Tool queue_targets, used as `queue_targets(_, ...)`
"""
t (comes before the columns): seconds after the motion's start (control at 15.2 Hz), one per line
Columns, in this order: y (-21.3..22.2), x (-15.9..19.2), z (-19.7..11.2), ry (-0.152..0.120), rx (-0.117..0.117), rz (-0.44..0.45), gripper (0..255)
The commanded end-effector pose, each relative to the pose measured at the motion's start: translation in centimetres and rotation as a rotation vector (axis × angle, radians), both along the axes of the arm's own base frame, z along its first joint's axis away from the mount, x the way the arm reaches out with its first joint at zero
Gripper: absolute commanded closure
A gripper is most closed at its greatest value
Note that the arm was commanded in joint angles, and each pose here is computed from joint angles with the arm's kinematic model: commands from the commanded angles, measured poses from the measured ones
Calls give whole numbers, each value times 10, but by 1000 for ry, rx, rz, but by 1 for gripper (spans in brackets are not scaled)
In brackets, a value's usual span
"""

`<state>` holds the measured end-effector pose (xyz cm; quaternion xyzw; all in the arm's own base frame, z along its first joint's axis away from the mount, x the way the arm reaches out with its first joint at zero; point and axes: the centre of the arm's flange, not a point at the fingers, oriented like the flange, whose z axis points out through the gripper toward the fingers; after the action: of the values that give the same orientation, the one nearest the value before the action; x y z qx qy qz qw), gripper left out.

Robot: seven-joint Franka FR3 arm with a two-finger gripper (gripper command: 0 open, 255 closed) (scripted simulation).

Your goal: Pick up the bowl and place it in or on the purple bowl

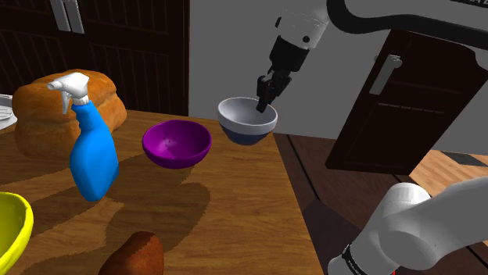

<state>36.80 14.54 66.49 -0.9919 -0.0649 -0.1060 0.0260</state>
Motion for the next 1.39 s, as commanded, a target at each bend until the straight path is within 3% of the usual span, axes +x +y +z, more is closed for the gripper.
queue_targets(0.0,-1,0,12,0,0,0,255)
queue_targets(0.4,-1,0,42,0,0,0,255)
queue_targets(1.19,103,115,72,0,0,0,255)
queue_targets(1.32,109,122,69,0,0,0,255)
